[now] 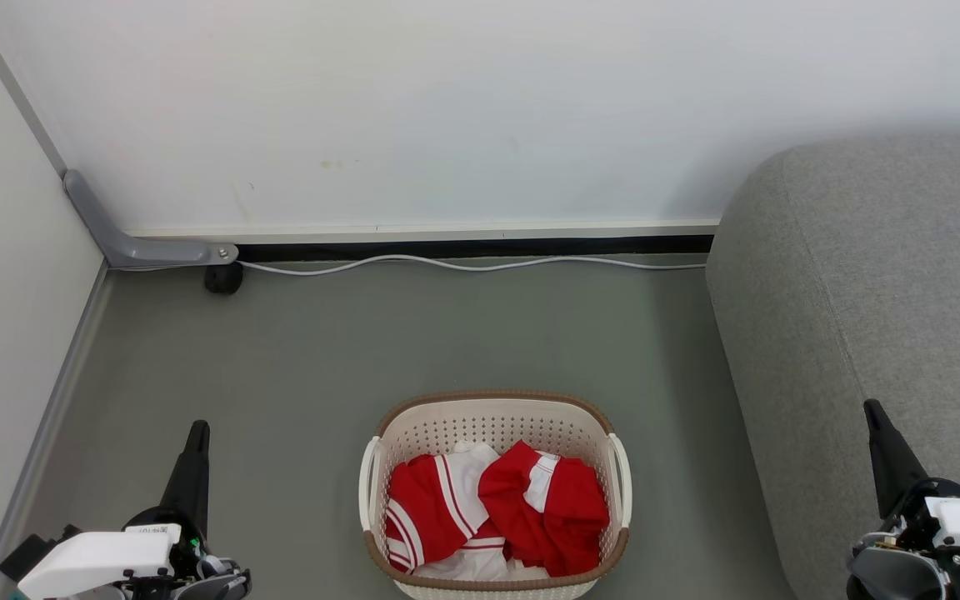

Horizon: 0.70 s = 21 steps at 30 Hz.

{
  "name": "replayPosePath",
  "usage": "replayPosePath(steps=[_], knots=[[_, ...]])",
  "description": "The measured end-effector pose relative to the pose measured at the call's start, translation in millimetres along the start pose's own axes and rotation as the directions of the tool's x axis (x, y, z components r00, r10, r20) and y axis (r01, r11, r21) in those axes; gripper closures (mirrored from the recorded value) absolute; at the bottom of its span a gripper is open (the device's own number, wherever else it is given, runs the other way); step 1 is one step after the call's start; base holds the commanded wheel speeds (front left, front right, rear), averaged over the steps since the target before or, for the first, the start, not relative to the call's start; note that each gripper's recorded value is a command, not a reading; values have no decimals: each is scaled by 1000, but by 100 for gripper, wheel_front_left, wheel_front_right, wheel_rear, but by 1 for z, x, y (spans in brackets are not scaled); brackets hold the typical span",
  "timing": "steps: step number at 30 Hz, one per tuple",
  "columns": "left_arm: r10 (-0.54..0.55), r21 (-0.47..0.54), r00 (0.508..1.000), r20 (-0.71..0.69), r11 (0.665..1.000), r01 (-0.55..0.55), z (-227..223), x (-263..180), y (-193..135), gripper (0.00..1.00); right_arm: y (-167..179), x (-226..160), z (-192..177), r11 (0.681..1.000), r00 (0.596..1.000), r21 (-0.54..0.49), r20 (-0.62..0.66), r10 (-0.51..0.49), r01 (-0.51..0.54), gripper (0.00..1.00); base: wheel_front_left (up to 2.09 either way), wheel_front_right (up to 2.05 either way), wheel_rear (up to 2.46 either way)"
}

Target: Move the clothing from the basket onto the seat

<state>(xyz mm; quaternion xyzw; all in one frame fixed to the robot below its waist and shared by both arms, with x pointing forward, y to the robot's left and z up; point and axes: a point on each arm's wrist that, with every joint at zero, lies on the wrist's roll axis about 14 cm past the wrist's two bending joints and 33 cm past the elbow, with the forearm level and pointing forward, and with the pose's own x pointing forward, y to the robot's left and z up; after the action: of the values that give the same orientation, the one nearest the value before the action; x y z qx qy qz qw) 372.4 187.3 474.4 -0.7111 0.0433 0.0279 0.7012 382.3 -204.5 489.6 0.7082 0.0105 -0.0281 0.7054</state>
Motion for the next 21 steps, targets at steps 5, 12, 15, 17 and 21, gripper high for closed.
replayPosePath(steps=[5, 12, 15, 17, 21], knots=[[0, 0, 1000, 0, 1000, 0, 0, 0, 0, 100, 0, 0, 0, 1000, 1000, 0, 0, 0, 0, 100, 0, 0, 0], [0, 0, 1000, 0, 1000, 0, 0, 0, 0, 100, 0, 0, 0, 1000, 1000, 0, 0, 0, 0, 100, 0, 0, 0], [30, -9, 1000, 0, 1000, -30, -2, -3, 10, 0, -9, -2, -2, 1000, 1000, 6, -2, -26, 26, 0, 0, 0, 0], [78, -24, 997, 0, 997, -78, -5, -10, 27, 0, -24, -9, -6, 997, 997, 18, -6, -71, 71, 0, 0, 0, 0], [134, -34, 991, 2, 990, -134, -6, -20, 46, 0, -41, -17, -10, 992, 992, 29, -10, -123, 123, 0, 0, 0, 0]])
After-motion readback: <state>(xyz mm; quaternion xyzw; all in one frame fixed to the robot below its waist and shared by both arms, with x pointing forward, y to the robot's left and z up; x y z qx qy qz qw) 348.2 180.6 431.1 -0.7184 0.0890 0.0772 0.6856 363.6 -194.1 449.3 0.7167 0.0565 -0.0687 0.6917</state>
